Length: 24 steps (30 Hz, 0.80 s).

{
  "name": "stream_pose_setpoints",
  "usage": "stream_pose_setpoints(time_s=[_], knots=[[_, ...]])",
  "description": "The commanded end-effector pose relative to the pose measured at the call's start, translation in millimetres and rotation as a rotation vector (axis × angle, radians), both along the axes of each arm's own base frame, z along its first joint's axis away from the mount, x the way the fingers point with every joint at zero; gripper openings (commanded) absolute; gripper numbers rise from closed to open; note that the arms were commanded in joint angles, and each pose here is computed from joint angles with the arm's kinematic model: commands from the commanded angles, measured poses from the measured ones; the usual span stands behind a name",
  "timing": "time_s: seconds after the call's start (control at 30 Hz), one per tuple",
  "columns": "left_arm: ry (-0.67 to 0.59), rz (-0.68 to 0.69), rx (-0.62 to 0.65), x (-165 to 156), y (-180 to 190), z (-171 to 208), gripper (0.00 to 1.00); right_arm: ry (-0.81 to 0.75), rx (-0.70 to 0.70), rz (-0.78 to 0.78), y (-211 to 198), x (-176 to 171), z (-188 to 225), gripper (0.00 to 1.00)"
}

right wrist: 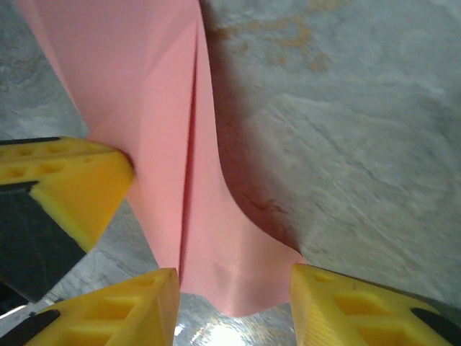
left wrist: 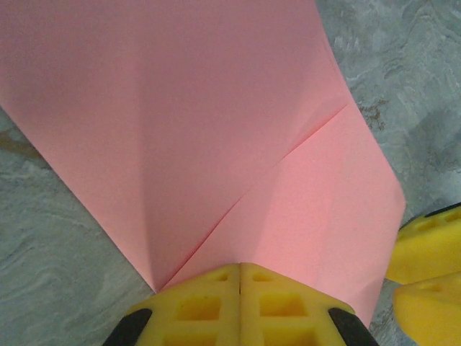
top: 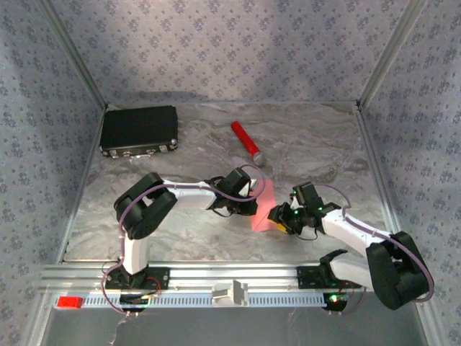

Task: Fold a paper plane with a square sheet of paper (pick it up from the middle)
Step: Turn over the paper at the center of the table.

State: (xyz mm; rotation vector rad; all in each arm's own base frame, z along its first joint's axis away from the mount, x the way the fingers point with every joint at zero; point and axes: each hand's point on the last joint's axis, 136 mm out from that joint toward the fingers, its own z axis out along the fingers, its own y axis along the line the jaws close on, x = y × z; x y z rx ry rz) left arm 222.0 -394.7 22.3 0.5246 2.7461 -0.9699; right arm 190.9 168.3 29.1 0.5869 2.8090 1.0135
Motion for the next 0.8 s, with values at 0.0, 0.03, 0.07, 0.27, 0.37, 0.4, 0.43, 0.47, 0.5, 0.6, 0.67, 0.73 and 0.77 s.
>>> stream_pose_setpoints(time_s=[0.0, 0.03, 0.07, 0.27, 0.37, 0.4, 0.43, 0.47, 0.5, 0.6, 0.67, 0.73, 0.77], knots=[[0.043, -0.003, 0.073, -12.0, 17.2, -16.6, 0.00, -0.044, 0.044, 0.000, 9.4, 13.9, 10.7, 0.46], [0.044, -0.003, 0.073, -12.1, 17.1, -17.1, 0.00, -0.041, 0.041, -0.002, 9.1, 15.3, 10.2, 0.47], [0.045, -0.003, 0.073, -12.2, 17.0, -16.9, 0.00, -0.041, 0.043, 0.000, 9.8, 17.1, 10.8, 0.47], [0.044, -0.004, 0.073, -12.2, 17.2, -16.6, 0.00, -0.091, 0.073, 0.017, 15.2, 31.3, 18.9, 0.48], [0.044, -0.007, 0.075, -12.7, 17.7, -17.6, 0.00, -0.091, 0.080, 0.015, 12.1, 40.0, 18.9, 0.48], [0.043, -0.004, 0.075, -11.9, 17.9, -17.2, 0.00, -0.090, 0.087, 0.013, 11.5, 42.5, 18.5, 0.48], [0.044, -0.008, 0.074, -13.0, 17.2, -16.9, 0.00, -0.091, 0.098, 0.008, 10.4, 46.2, 18.4, 0.48], [0.044, -0.006, 0.074, -12.7, 17.7, -16.6, 0.00, -0.090, 0.110, 0.004, 10.0, 49.2, 18.2, 0.48], [0.044, -0.007, 0.074, -12.9, 17.3, -16.1, 0.00, -0.093, 0.125, 0.001, 10.5, 52.1, 19.2, 0.48], [0.043, -0.004, 0.072, -12.0, 17.7, -14.6, 0.00, -0.092, 0.145, 0.002, 12.1, 57.4, 18.3, 0.48], [0.041, -0.002, 0.069, -11.3, 17.3, -13.3, 0.00, -0.087, 0.148, 0.004, 11.7, 59.3, 17.0, 0.47], [0.041, 0.001, 0.067, -11.1, 17.2, -12.6, 0.00, -0.095, 0.148, -0.004, 9.9, 60.8, 16.3, 0.46], [0.040, 0.002, 0.065, -10.8, 16.7, -12.1, 0.00, -0.096, 0.145, -0.010, 8.3, 61.2, 14.9, 0.45]])
